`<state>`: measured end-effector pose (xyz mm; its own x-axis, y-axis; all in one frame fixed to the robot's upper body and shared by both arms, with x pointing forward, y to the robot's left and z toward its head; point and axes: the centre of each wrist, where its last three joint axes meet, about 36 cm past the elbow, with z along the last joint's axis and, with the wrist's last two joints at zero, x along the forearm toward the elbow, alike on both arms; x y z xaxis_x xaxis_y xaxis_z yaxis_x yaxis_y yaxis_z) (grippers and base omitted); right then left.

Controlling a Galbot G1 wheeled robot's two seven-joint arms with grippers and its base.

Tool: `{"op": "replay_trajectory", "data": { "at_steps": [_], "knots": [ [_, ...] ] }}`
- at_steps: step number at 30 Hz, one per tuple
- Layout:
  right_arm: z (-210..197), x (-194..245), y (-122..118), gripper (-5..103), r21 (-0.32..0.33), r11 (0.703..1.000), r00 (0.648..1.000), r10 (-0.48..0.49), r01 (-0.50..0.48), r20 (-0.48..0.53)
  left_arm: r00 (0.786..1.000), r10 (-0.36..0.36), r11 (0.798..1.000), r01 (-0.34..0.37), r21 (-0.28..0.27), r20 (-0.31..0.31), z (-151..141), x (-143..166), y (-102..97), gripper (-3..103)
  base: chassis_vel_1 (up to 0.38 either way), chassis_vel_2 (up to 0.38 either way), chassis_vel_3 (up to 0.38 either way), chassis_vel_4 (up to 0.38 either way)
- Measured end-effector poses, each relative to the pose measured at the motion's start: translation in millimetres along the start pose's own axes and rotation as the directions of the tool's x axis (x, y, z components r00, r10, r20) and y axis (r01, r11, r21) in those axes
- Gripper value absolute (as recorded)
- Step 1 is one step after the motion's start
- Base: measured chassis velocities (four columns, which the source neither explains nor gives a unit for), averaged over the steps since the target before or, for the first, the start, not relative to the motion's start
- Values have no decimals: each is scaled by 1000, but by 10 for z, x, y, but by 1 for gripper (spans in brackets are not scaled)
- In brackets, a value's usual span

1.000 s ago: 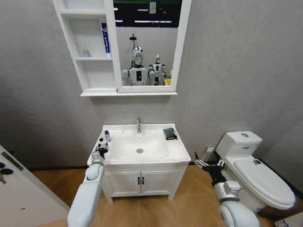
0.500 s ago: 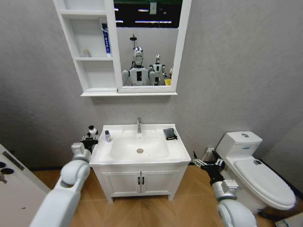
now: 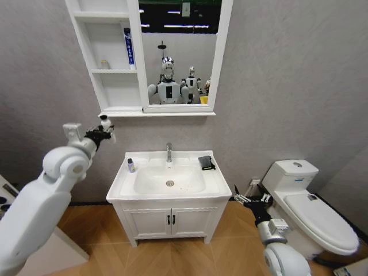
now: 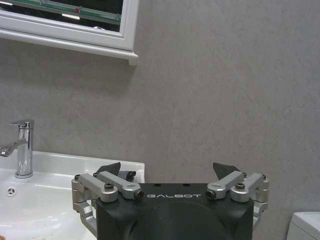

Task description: Move facial cleanser and shampoo from washbasin to cabinet, then wipe washbasin with towel.

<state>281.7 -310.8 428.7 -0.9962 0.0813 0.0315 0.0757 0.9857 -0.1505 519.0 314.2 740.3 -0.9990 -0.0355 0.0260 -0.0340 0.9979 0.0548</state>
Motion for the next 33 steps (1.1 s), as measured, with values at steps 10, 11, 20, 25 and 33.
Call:
{"op": "replay_trajectory", "data": {
  "at_steps": [10,11,20,25,33],
  "knots": [
    [12,-14,-35,100,6,1000,1000,5,-5,2,1000,22,1000,-22,7,10,-667,-1080,-171,37,0,0,0,0],
    [26,-5,-43,100,8,1000,1000,6,-6,0,1000,13,1000,-13,9,7,-724,-1239,-124,37,0,0,0,0],
    [54,17,-50,100,10,1000,1000,4,-4,-2,999,-25,1000,25,1,-38,-760,-1733,58,37,0,0,0,0],
    [7,10,-64,100,9,1000,1000,1,-1,10,997,-41,999,43,17,-71,-703,-2019,104,37,0,0,0,0],
    [-1,52,-108,100,9,1000,1000,9,-9,14,993,-66,997,68,18,-97,-618,-2241,170,37,0,0,0,0]
  ]
}}
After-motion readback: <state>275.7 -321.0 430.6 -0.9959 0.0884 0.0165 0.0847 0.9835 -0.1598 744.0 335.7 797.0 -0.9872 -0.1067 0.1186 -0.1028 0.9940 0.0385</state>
